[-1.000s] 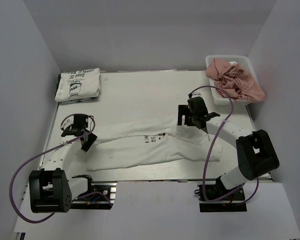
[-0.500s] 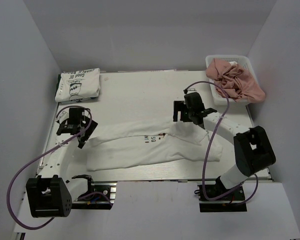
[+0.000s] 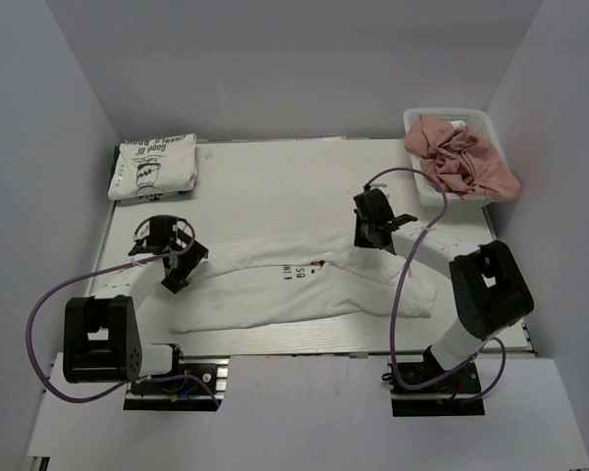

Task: Fold and stack the t-shirts

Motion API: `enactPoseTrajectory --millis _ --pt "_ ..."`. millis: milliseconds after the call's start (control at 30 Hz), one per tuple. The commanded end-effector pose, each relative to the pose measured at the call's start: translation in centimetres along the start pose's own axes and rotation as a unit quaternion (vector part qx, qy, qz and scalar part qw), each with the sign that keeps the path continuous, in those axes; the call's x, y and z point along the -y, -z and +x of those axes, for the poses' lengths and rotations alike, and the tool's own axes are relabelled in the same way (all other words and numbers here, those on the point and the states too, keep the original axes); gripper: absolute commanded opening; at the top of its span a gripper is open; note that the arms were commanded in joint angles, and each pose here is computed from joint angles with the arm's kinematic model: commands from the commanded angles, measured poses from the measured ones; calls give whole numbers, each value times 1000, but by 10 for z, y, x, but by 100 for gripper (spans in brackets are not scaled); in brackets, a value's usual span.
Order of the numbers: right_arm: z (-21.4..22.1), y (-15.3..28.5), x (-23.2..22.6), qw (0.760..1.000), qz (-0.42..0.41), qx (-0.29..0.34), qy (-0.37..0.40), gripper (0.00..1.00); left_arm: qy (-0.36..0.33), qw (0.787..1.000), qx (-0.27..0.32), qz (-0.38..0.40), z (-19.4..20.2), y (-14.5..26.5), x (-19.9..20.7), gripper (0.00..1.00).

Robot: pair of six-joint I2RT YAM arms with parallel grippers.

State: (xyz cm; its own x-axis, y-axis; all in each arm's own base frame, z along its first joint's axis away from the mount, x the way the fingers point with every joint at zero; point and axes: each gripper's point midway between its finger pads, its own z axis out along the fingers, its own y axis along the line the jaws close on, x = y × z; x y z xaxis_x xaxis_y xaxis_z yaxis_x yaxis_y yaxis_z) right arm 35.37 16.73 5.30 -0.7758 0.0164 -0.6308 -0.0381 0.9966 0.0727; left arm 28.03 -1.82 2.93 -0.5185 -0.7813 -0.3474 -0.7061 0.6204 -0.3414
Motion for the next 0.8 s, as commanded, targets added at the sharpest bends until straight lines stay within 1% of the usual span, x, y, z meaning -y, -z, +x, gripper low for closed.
enactPoseTrajectory --millis 0,33,67,133,167,267,300,367,400,467,500,533,567,667,767 --pt "5 25 14 999 17 17 -26 0 -12 999 -9 -49 11 -10 -27 100" --pt "19 26 20 999 22 7 -25 0 -13 998 -15 -57 15 -10 -33 100" --pt "10 41 18 999 6 28 -35 0 -13 998 -15 -57 15 -10 -33 100" --pt "38 45 26 999 6 9 -41 0 -12 998 -12 -53 14 -9 -32 100" --pt "38 61 25 998 -15 26 -50 0 -13 998 -11 -60 16 -10 -36 100" --pt "58 81 21 995 -57 18 -75 0 -12 998 -2 -56 10 -8 -32 100" --pt "60 90 14 993 -84 17 -80 0 -18 998 -2 -62 10 -7 -35 100" --pt "85 92 16 992 -89 -11 -92 0 -22 998 1 -59 8 -7 -33 100" --pt "87 104 6 988 -124 -11 -96 0 -22 998 1 -59 8 -7 -33 100" --pt "111 104 7 984 -131 -40 -110 0 -21 998 4 -55 6 -5 -31 100" --pt "114 111 1 981 -154 -44 -113 0 -26 998 4 -55 6 -5 -32 100" --pt "123 112 1 980 -156 -55 -113 0 -26 998 1 -59 8 -5 -33 100" --pt "135 115 0 976 -162 -76 -122 3 -26 998 1 -59 8 -5 -33 100" --pt "151 120 2 973 -174 -88 -125 17 -26 998 4 -55 6 -3 -32 100" --pt "155 131 -6 967 -212 -86 -115 18 -30 998 4 -55 6 -3 -32 100"
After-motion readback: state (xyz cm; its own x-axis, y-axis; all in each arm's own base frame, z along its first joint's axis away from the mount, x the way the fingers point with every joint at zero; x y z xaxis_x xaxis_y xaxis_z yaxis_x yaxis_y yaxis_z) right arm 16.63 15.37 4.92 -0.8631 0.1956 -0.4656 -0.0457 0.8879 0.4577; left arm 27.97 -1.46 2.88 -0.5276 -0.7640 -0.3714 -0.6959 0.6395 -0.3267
